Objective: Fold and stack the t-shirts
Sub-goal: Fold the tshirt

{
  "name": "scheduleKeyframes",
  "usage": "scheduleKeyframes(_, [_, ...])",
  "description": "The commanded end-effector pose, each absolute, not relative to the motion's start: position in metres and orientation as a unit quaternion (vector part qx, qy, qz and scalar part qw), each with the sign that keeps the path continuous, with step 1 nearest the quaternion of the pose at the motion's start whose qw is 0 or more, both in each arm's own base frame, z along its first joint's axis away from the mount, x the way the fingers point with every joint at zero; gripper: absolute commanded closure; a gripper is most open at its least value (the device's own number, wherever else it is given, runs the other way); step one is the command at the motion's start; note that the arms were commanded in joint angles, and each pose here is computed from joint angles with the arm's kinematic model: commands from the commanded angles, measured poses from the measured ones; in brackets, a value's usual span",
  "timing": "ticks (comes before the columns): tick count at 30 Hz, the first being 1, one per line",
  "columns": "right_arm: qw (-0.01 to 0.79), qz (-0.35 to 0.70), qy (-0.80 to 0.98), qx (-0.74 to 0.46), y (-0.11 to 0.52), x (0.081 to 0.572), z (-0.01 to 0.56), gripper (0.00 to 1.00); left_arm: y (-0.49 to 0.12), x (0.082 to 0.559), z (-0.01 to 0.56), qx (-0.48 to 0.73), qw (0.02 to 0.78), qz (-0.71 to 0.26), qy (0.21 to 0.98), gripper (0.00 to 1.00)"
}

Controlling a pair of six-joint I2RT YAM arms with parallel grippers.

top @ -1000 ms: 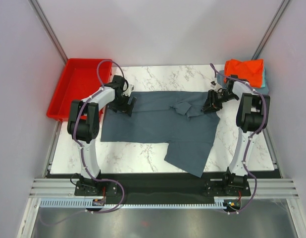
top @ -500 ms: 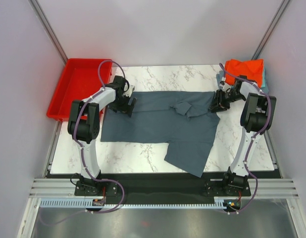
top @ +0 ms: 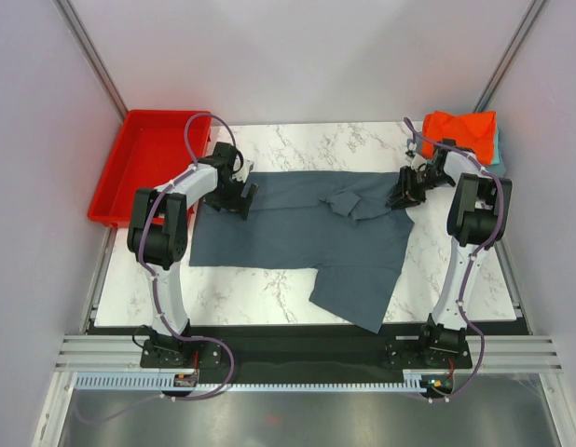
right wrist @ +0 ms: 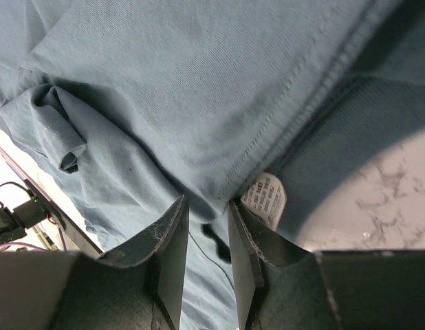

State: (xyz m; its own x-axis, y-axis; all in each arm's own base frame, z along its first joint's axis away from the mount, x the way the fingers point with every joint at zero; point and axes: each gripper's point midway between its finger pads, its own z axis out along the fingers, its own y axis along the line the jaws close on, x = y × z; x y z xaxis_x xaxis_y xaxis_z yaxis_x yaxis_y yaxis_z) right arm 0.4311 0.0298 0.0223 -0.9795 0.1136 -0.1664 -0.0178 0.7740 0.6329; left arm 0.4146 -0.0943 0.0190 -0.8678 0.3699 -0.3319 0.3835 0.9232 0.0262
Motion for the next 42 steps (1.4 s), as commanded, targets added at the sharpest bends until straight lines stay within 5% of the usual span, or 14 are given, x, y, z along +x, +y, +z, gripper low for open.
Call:
scheduleKeyframes(1, [0.115, 0.336, 0.935, 0.01, 0.031, 0.444, 0.024, 0.63, -0.092, 0.412, 0.019, 0.21, 0.165, -0.01, 0.964, 0.01])
scheduleKeyframes(6, [0.114, 0.331, 0.937, 0.009, 0.029, 0.444, 0.022, 0.73, -0.095, 0.413, 0.019, 0.215, 0.165, -0.008, 0.963, 0.01])
scheduleKeyframes(10, [0.122, 0.32, 0.939, 0.006, 0.026, 0.444, 0.029, 0.99, -0.097, 0.413, 0.019, 0.218, 0.165, -0.009, 0.962, 0.01])
scheduleKeyframes(42, [0.192, 0.179, 0.965, 0.024, -0.058, 0.455, 0.068, 1.0, -0.103, 0.418, 0.019, 0.211, 0.173, -0.022, 0.962, 0.01])
